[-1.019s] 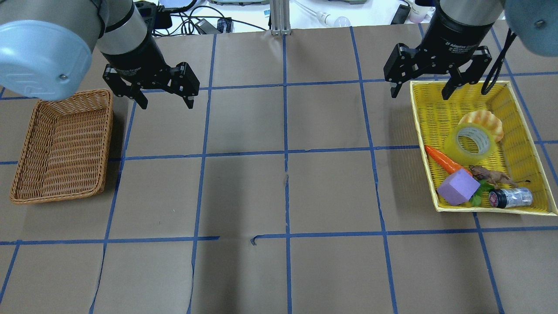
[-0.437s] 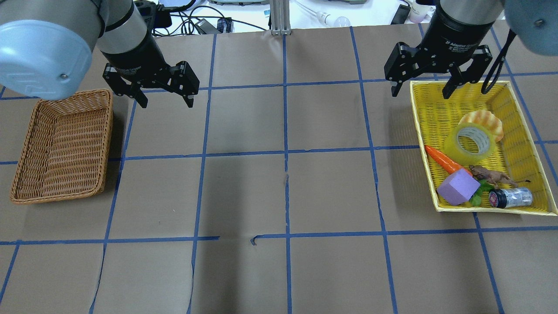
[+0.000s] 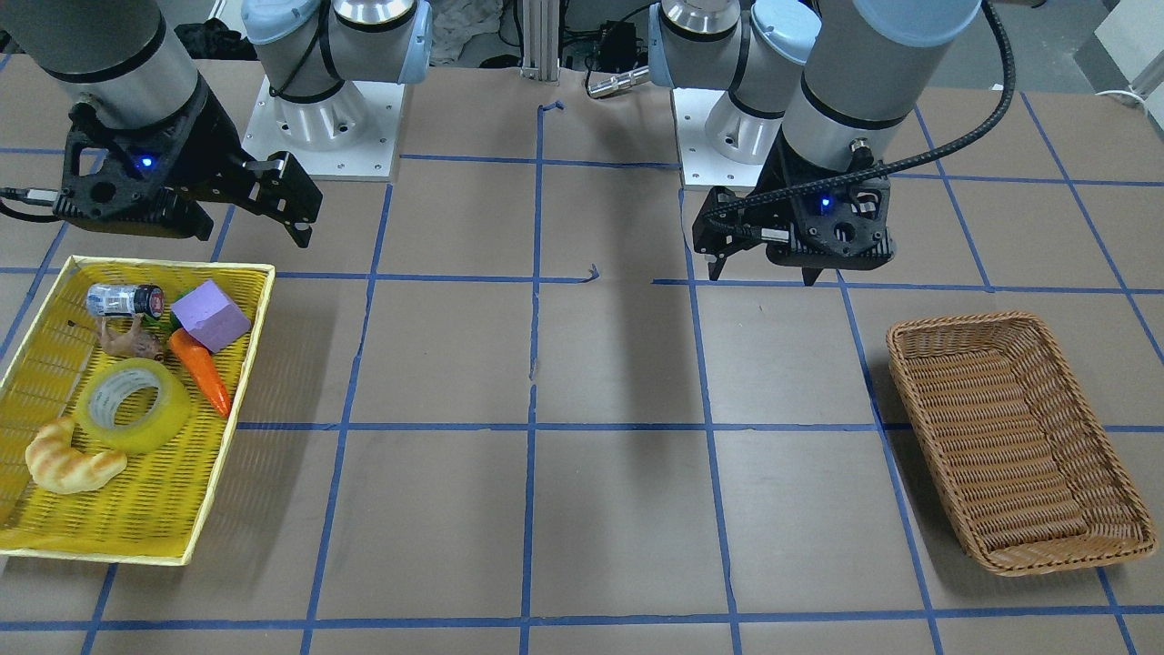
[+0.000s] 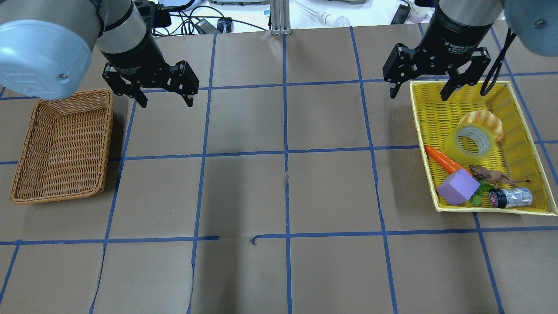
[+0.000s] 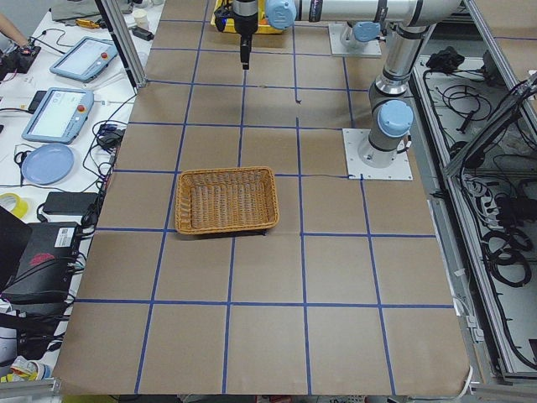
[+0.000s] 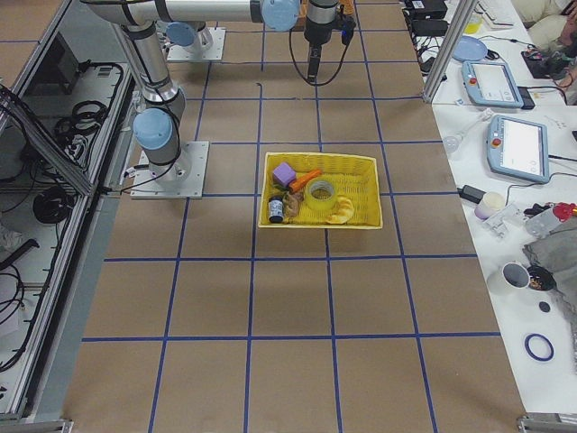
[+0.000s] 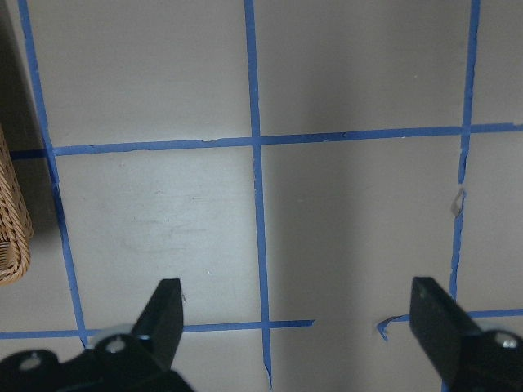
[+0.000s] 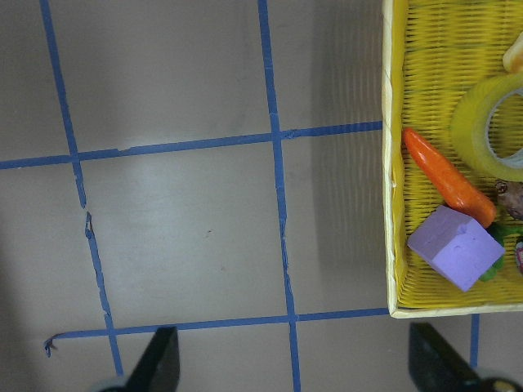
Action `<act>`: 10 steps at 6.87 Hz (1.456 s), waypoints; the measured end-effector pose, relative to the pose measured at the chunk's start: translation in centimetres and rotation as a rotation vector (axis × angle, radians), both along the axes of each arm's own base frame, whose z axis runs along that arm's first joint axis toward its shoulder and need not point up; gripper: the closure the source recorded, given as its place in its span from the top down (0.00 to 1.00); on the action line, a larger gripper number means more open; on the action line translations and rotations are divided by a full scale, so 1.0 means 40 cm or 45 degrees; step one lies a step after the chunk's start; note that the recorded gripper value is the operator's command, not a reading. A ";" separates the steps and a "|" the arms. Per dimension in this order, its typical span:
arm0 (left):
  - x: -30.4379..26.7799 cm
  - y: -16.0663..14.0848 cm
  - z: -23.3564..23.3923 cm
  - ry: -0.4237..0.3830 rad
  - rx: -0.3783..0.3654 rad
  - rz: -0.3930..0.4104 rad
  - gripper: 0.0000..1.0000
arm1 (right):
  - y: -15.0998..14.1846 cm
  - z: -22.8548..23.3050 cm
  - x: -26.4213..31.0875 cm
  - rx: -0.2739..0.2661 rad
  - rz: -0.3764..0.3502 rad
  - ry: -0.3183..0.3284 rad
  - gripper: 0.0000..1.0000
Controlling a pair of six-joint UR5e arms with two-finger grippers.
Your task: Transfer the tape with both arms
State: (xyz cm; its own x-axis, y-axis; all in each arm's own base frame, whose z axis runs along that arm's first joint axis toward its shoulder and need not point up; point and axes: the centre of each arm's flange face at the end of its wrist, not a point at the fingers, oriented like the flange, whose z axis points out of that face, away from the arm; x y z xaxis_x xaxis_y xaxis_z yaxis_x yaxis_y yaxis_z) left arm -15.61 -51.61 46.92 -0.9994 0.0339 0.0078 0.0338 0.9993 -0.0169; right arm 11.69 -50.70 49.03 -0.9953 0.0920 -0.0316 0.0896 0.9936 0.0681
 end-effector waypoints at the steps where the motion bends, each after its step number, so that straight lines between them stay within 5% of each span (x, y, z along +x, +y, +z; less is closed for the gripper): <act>1: -0.004 0.001 0.002 0.022 -0.001 0.000 1.00 | -0.002 -0.002 -0.001 0.000 -0.002 0.005 1.00; 2: -0.008 0.002 0.003 0.039 -0.001 -0.002 1.00 | -0.014 -0.011 -0.011 -0.001 -0.033 0.013 1.00; 5: -0.008 0.003 0.000 0.042 0.002 -0.005 1.00 | -0.143 -0.134 -0.231 -0.027 -0.323 0.087 1.00; 7: -0.008 -0.001 -0.010 0.041 0.012 -0.007 1.00 | -0.196 -0.311 -0.432 -0.020 -0.520 0.110 1.00; 10: -0.008 -0.005 -0.023 0.044 0.019 -0.008 1.00 | -0.205 -0.576 -0.512 -0.007 -0.795 0.134 1.00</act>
State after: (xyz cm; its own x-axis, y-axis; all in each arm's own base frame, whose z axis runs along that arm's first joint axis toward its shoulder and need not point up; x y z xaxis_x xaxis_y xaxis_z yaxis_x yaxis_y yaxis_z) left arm -15.93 -51.83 46.02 -0.9983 0.0396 0.0425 0.0395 0.9992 -0.0028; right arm -8.81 -58.92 25.98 -0.7518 0.6566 0.0615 0.6587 0.7521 0.0227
